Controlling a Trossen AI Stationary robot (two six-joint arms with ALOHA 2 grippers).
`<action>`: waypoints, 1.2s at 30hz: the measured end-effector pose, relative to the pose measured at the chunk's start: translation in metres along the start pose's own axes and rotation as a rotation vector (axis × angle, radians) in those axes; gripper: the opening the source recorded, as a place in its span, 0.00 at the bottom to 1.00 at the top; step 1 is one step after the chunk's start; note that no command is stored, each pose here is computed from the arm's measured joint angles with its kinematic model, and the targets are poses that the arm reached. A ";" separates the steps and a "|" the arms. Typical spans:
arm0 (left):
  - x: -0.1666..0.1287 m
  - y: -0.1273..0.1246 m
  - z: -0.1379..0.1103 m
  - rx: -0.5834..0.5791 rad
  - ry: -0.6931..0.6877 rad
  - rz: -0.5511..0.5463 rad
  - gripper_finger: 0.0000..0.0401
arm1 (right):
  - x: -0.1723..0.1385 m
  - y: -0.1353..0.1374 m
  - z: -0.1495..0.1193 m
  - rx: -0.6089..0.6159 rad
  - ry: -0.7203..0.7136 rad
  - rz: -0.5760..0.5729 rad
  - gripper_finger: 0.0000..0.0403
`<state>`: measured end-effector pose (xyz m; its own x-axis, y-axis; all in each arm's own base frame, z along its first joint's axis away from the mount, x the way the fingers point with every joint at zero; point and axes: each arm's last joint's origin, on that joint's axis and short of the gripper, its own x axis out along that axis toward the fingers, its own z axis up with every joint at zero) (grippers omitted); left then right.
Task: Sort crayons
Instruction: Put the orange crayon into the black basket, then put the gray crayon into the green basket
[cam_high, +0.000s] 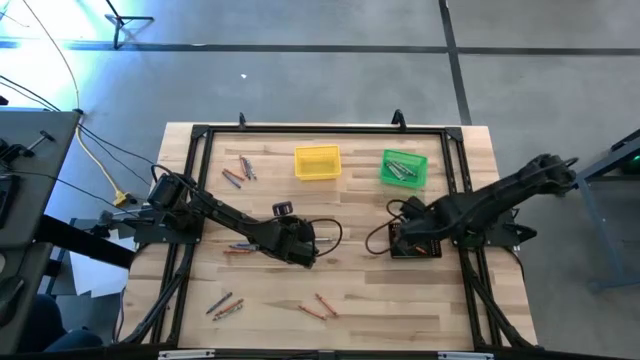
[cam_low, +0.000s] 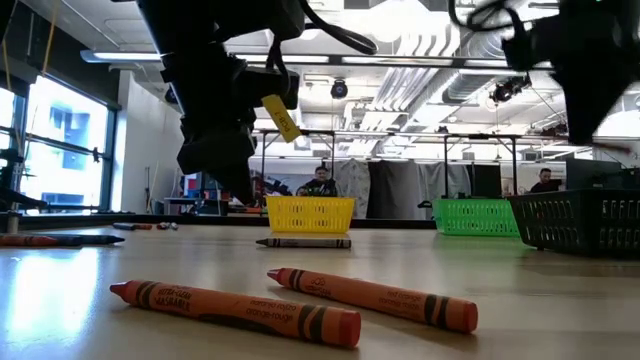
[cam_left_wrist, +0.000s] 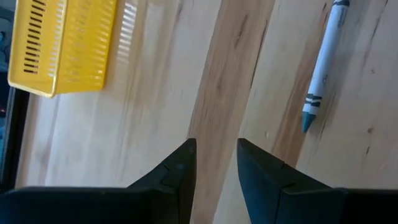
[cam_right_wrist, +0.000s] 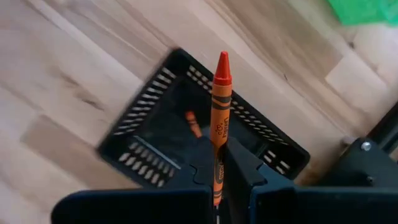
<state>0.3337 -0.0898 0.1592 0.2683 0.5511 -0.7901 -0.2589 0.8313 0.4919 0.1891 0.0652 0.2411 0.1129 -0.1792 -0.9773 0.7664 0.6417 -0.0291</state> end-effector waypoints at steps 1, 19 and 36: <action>0.000 0.000 0.000 -0.007 0.000 -0.002 0.25 | 0.008 -0.001 -0.003 0.001 0.004 -0.002 0.01; 0.000 -0.001 0.001 -0.040 -0.005 -0.017 0.25 | 0.050 -0.005 -0.016 0.008 0.046 0.035 0.13; 0.002 -0.008 0.018 0.073 -0.138 -0.119 0.25 | -0.019 0.024 0.012 -0.178 -0.138 0.227 0.29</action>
<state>0.3532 -0.0946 0.1603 0.4189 0.4494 -0.7890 -0.1516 0.8913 0.4272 0.2127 0.0748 0.2618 0.3623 -0.1084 -0.9257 0.5903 0.7954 0.1379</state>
